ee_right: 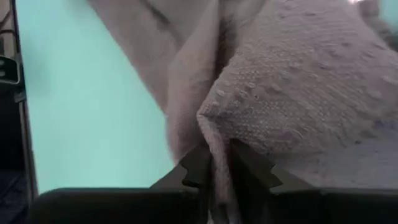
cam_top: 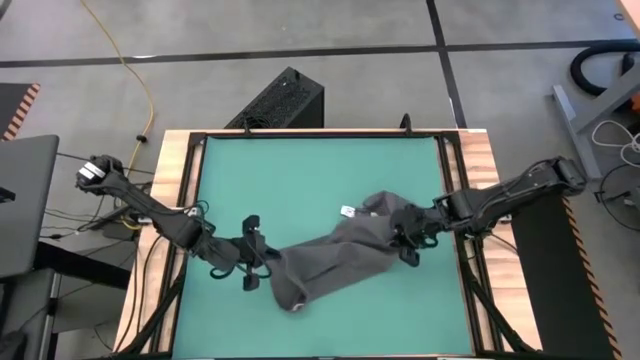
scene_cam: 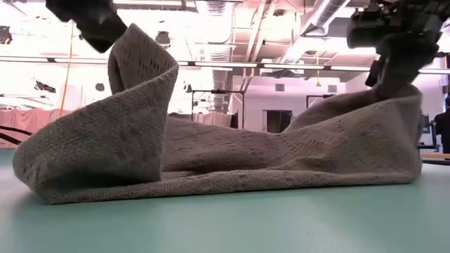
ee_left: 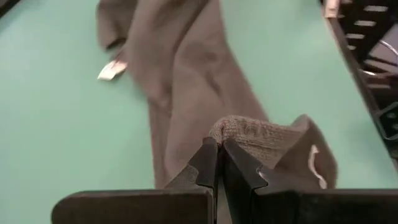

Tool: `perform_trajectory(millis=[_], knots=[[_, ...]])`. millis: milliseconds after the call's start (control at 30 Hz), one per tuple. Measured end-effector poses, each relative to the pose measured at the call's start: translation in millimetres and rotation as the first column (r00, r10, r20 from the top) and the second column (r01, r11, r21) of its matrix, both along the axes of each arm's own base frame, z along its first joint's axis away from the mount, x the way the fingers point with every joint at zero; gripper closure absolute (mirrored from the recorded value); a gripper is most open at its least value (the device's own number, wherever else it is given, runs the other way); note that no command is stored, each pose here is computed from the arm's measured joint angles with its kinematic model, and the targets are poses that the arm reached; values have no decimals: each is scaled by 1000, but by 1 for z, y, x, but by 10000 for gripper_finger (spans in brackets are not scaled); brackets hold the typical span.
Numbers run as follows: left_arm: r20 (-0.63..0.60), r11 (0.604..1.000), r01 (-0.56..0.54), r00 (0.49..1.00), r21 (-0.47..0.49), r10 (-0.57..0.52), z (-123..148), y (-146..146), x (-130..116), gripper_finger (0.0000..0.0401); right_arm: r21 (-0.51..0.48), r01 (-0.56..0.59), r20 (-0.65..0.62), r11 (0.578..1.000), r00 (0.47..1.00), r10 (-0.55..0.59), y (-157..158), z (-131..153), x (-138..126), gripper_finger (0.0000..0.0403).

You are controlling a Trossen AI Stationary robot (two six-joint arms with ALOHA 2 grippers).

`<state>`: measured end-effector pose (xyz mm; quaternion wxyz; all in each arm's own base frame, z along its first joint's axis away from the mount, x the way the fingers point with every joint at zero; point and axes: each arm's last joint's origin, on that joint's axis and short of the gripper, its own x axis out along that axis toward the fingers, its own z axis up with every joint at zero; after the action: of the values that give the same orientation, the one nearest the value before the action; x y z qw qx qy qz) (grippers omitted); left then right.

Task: Roll towel
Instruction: Roll the gray towel

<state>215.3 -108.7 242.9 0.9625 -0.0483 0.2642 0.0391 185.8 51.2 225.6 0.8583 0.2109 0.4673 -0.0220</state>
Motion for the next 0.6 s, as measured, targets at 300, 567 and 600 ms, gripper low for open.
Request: perform_trajectory(millis=[300, 567, 600], knots=[[-166, 973, -233, 959, 3, 230, -17, 13, -14, 401, -73, -53, -66, 996, 997, 49, -4, 2, -17, 242], [-267, 918, -396, 885, 1, 382, -26, 24, -25, 401, -105, 18, -96, 994, 995, -28, -23, 2, -19, 222], [-263, 904, -427, 871, 15, 415, -27, 25, -27, 401, -109, 31, -112, 994, 993, -43, -25, 1, -20, 223]])
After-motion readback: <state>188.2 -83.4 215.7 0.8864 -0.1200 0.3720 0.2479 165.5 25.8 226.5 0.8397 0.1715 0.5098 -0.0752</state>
